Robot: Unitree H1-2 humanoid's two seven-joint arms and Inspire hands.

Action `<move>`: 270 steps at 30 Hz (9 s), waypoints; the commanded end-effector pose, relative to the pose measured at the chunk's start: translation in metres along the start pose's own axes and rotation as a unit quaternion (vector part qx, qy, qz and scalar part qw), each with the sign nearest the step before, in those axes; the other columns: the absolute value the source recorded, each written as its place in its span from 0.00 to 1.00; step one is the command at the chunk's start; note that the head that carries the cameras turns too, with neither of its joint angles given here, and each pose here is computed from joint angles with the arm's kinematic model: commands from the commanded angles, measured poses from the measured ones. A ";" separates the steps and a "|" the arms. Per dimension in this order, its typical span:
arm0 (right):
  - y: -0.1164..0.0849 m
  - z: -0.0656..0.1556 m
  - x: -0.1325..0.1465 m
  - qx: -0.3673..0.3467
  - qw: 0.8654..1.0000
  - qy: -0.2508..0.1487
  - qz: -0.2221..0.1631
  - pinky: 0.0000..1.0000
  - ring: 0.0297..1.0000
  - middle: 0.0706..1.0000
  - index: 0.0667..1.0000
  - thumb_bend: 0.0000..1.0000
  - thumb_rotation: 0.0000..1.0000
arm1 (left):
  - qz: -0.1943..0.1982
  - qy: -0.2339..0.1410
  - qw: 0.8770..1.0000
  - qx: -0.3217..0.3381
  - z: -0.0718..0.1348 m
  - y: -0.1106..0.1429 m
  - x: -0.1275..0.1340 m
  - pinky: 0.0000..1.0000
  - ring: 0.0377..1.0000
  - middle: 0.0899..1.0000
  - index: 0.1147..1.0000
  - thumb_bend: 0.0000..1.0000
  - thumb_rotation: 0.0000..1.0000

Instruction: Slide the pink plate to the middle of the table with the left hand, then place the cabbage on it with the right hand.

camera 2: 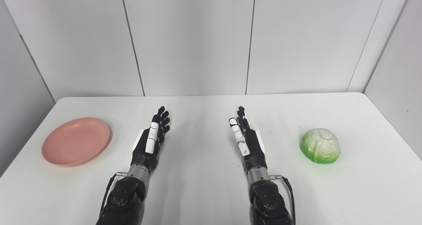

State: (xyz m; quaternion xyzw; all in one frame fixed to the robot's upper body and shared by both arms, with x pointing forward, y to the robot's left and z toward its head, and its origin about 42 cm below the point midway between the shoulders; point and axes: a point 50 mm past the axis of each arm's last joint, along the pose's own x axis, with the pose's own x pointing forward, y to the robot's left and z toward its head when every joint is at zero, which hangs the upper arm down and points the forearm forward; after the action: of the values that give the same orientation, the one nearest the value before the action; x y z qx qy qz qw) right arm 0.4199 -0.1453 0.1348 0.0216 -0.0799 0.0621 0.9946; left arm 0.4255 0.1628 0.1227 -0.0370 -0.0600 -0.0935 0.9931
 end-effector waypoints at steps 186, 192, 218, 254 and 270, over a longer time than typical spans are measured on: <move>0.005 0.005 -0.009 0.003 1.000 -0.023 0.006 1.00 1.00 1.00 1.00 0.70 0.90 | -0.020 0.035 0.996 -0.079 -0.012 -0.005 0.024 0.92 0.88 0.84 0.83 0.80 1.00; -0.001 0.025 -0.007 -0.013 0.999 -0.035 0.025 1.00 1.00 1.00 1.00 0.70 0.89 | -0.044 0.041 0.995 -0.084 -0.015 -0.027 0.024 0.95 0.90 0.85 0.83 0.84 1.00; -0.130 0.159 -0.007 -0.500 0.863 -0.064 -0.026 0.76 0.89 0.95 0.95 0.87 0.63 | -0.052 0.039 0.995 -0.077 -0.021 -0.024 0.031 0.97 0.92 0.89 0.88 0.82 1.00; -0.199 0.127 -0.006 -0.658 0.740 0.134 -0.019 0.98 0.94 0.93 0.93 1.00 0.50 | -0.048 0.033 0.996 -0.071 -0.017 0.001 0.029 0.95 0.92 0.89 0.87 0.81 1.00; -0.201 0.103 -0.002 -0.604 0.776 0.184 0.010 0.61 0.83 0.93 0.85 0.91 0.10 | -0.050 0.033 0.996 -0.068 -0.017 0.001 0.026 0.95 0.92 0.89 0.88 0.82 1.00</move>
State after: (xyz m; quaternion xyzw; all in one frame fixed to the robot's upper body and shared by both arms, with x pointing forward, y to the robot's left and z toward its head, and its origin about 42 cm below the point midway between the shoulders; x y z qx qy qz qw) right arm 0.4216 -0.3493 0.2212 -0.5993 0.0737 0.0124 0.7970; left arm 0.4583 0.1522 0.1188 -0.0966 -0.0298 -0.1499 0.9835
